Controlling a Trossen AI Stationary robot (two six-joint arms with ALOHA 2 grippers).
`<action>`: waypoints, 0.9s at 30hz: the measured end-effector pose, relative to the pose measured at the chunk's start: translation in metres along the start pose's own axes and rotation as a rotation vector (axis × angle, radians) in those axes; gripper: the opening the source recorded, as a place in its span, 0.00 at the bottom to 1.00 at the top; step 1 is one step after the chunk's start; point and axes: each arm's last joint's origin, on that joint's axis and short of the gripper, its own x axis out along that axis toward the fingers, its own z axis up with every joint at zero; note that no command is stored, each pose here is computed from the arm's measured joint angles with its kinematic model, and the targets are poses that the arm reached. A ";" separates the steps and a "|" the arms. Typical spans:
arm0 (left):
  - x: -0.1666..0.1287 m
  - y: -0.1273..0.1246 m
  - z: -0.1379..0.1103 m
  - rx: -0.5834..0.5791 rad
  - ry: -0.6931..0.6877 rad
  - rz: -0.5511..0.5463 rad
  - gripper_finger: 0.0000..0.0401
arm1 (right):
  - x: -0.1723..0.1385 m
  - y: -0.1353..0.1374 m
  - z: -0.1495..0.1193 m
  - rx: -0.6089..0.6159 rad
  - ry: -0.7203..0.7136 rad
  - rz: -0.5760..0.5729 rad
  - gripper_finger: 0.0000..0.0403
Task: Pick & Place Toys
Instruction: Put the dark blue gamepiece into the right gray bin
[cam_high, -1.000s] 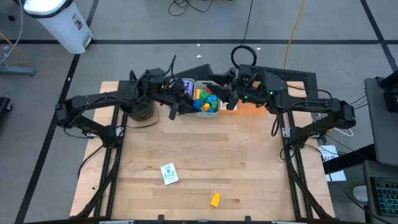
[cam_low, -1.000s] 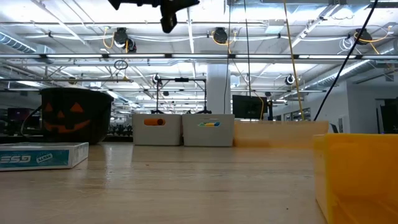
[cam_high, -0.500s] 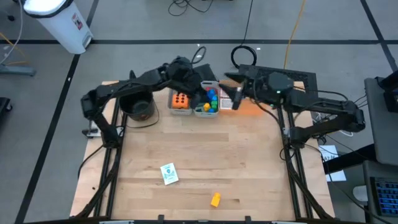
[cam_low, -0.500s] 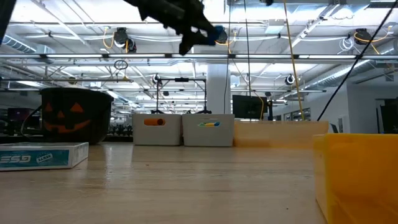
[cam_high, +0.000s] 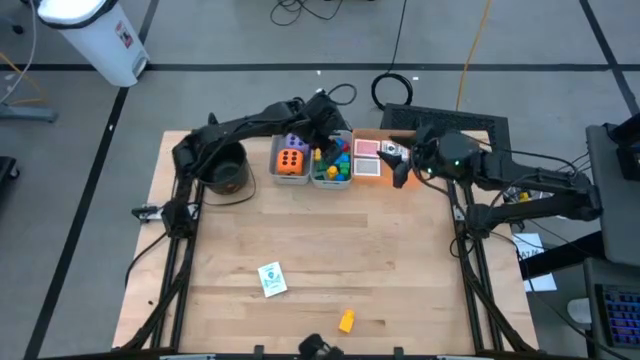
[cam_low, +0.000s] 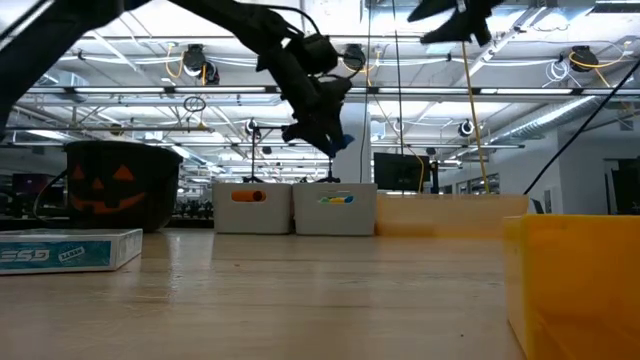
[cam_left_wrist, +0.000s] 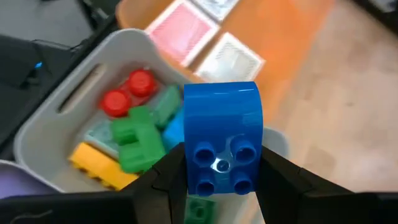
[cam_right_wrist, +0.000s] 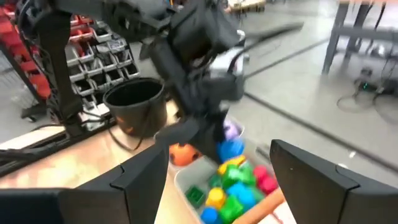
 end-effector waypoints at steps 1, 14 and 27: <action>0.002 0.003 0.002 -0.003 0.010 0.015 0.36 | 0.001 -0.002 -0.007 0.028 0.006 -0.001 0.67; 0.045 0.029 0.010 -0.035 0.124 0.101 0.36 | 0.005 -0.014 -0.062 0.260 0.000 0.003 0.67; 0.060 0.032 0.003 0.069 0.175 0.139 0.36 | 0.005 -0.014 -0.061 0.250 -0.005 0.003 0.67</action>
